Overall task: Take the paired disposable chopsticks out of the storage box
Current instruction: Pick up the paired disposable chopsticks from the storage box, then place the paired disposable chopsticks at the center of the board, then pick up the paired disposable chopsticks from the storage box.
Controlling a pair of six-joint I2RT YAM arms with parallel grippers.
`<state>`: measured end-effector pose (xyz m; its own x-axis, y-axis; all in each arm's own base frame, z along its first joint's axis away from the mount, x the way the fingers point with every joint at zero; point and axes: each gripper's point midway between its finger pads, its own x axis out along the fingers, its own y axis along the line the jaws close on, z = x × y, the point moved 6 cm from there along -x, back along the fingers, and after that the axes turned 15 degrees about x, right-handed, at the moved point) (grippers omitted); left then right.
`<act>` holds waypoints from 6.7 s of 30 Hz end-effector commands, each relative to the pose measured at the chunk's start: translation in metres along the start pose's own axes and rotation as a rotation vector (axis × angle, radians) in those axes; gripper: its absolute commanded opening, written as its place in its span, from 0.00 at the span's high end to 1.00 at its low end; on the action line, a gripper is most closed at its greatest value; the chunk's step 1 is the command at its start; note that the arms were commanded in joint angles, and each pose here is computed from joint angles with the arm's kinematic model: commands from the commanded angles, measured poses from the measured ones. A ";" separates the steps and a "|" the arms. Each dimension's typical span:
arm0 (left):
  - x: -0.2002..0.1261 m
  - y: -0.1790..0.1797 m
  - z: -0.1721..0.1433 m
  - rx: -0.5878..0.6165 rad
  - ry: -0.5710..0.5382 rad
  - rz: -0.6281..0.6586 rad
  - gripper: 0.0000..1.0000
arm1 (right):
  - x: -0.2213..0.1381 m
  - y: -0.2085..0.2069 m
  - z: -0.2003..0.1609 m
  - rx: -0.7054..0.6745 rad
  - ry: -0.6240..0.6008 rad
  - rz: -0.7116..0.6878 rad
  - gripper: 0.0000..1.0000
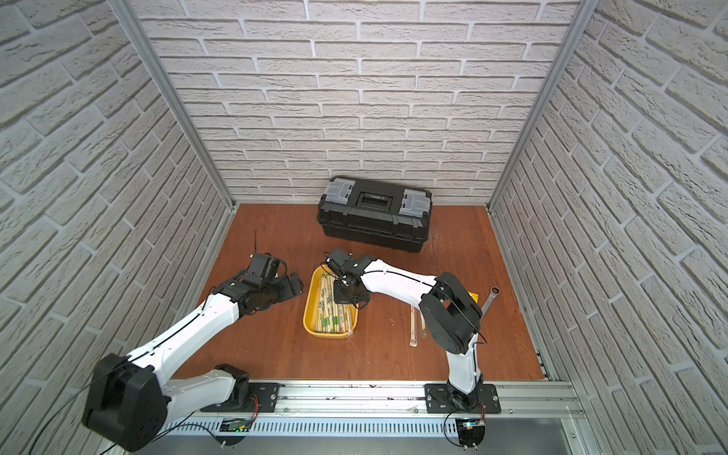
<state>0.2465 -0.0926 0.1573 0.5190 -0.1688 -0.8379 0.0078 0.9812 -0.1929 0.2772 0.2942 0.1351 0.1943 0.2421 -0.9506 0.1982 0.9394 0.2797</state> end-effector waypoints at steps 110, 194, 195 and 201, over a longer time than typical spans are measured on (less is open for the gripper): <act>-0.123 0.007 0.047 -0.520 -0.225 -0.051 0.02 | 0.033 0.036 0.015 -0.051 0.089 -0.032 0.69; -0.042 0.027 0.015 -0.316 -0.042 0.036 0.02 | 0.045 0.022 0.041 -0.033 0.020 -0.020 0.71; -0.042 0.027 0.015 -0.318 -0.043 0.037 0.02 | 0.045 0.022 0.042 -0.031 0.022 -0.016 0.72; -0.043 0.026 0.015 -0.312 -0.043 0.033 0.02 | 0.036 0.024 0.040 -0.030 0.021 0.007 0.85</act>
<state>0.2336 -0.0560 0.1936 0.5321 -0.1147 -0.8389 -0.2910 0.9056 -0.3084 0.3273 0.3153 0.1033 0.1575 0.2266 -0.9612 0.1723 0.9521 0.2527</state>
